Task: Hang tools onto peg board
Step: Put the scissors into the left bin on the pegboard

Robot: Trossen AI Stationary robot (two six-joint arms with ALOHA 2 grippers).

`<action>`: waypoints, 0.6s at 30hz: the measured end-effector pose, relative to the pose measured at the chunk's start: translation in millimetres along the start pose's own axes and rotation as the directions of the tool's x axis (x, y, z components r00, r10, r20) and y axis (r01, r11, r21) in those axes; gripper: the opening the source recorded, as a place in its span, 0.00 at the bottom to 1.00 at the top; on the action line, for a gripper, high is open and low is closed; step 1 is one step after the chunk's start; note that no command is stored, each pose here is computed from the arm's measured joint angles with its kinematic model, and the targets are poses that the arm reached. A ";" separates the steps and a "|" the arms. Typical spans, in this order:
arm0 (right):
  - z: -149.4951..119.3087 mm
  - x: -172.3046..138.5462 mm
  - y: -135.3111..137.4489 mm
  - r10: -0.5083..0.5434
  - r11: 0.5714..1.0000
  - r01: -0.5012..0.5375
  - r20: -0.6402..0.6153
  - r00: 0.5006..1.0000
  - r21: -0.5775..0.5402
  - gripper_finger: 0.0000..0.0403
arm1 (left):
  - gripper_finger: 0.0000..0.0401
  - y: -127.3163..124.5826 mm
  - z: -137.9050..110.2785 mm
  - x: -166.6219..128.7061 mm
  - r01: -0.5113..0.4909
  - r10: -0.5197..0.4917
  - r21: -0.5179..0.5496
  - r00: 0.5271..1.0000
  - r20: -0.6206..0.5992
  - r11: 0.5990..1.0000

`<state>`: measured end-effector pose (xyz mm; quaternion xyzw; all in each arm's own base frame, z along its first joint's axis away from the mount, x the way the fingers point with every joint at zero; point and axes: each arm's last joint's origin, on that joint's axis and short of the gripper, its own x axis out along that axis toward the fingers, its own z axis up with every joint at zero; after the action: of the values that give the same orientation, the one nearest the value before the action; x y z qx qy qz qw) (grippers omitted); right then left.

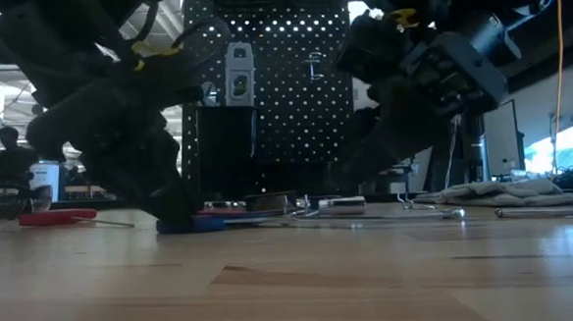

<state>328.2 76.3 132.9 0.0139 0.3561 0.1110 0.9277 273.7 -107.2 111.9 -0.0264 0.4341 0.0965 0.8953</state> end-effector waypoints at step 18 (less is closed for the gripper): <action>-16.0 22.5 -3.1 0.004 0.981 0.003 -0.032 0.999 0.195 0.58 | 0.43 -18.7 22.0 -32.8 -0.024 0.023 -0.138 1.000 -0.010 0.990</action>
<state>334.4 77.3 105.8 0.1030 0.3800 0.0761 0.9161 274.5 -127.6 150.6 -0.0833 0.4302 0.1368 0.8884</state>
